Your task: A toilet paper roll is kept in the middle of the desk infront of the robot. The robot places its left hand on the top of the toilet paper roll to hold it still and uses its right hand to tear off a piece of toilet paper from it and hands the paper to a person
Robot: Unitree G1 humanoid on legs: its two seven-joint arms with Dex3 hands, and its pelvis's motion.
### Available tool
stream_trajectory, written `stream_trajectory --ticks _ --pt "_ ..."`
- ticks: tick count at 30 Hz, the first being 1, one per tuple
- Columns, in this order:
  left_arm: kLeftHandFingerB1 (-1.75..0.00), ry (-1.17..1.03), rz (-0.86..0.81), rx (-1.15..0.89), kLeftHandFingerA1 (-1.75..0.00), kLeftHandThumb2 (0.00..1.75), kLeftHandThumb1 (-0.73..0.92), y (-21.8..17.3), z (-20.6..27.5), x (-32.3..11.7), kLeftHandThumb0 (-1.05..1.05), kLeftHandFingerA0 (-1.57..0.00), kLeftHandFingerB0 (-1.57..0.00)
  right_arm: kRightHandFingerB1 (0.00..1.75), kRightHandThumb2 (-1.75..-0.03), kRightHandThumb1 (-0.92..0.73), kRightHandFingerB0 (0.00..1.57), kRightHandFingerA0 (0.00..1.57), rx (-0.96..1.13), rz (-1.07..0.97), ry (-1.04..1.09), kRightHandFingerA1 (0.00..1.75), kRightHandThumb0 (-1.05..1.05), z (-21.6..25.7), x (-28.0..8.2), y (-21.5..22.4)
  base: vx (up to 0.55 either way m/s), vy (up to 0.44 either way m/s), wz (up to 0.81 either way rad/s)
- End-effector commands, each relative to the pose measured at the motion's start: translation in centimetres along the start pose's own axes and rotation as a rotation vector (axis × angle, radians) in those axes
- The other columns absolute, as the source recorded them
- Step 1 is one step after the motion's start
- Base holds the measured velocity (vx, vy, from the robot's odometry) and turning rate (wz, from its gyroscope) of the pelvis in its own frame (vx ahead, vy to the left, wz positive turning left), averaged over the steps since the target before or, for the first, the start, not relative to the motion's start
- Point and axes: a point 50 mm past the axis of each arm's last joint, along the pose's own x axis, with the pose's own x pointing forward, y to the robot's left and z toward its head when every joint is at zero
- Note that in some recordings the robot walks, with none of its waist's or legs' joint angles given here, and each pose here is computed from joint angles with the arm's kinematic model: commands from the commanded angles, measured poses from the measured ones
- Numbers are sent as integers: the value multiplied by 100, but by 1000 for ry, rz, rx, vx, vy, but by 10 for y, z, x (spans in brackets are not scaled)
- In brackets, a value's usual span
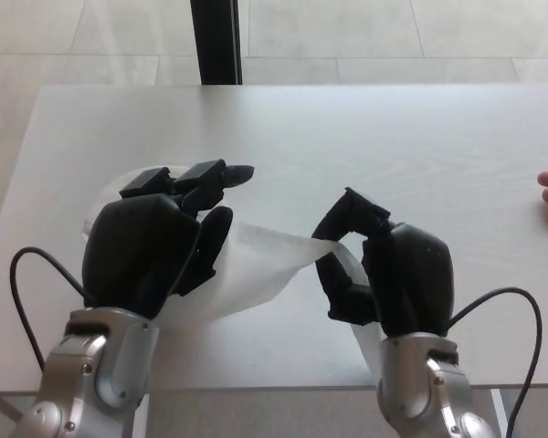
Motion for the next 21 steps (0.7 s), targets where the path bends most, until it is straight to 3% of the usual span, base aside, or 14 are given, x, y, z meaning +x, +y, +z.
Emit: stream_trajectory --ticks 1,7,8,9,10,11,14,15,17,19,20,21 --pt "-42 285 -295 62 -122 73 70 -40 -58 -48 -30 -65 -44 155 -144 -38 96 115 955 -216 199 175 -25 44 43 -53 0 0 0" --pt "-42 299 -302 56 -127 74 70 -42 -58 -51 -31 -65 -44 152 -150 -31 99 112 1045 -244 166 175 -22 50 58 -72 0 0 0" --pt "-43 286 -291 43 -111 71 70 -42 -60 -52 -30 -65 -45 156 -152 -33 99 114 1064 -285 164 175 -26 50 71 -90 0 0 0" --pt "-44 291 -292 49 -117 71 71 -41 -59 -52 -28 -74 -44 156 -153 -36 96 112 1073 -301 151 175 -23 51 74 -96 0 0 0" --pt "-43 300 -298 50 -136 73 70 -41 -59 -53 -28 -72 -43 164 -156 -29 84 108 1077 -308 113 175 -22 51 78 -103 0 0 0" --pt "-43 299 -298 56 -126 73 70 -41 -60 -53 -30 -67 -43 165 -157 -29 84 106 1080 -326 103 175 -20 50 81 -109 0 0 0" --pt "-43 305 -301 59 -129 75 70 -42 -63 -54 -30 -71 -44 156 -156 -31 89 105 1091 -392 103 175 -16 48 89 -123 0 0 0" --pt "-43 306 -301 58 -144 72 70 -41 -62 -55 -29 -68 -44 157 -157 -31 89 104 1084 -403 100 175 -17 48 92 -128 0 0 0" --pt "-42 309 -302 56 -123 69 71 -42 -63 -56 -30 -70 -44 164 -151 -35 80 101 1083 -460 78 175 -21 46 102 -149 0 0 0" --pt "-42 310 -304 57 -123 69 71 -42 -64 -56 -30 -70 -44 164 -151 -35 80 101 1090 -479 77 175 -21 45 105 -155 0 0 0" --pt "-42 313 -304 56 -146 72 69 -42 -63 -56 -30 -68 -45 167 -149 -36 79 101 1095 -489 67 175 -23 44 109 -162 0 0 0" --pt "-43 312 -306 58 -139 72 69 -42 -63 -56 -30 -70 -45 167 -148 -36 79 103 1106 -493 59 175 -25 43 111 -168 0 0 0"
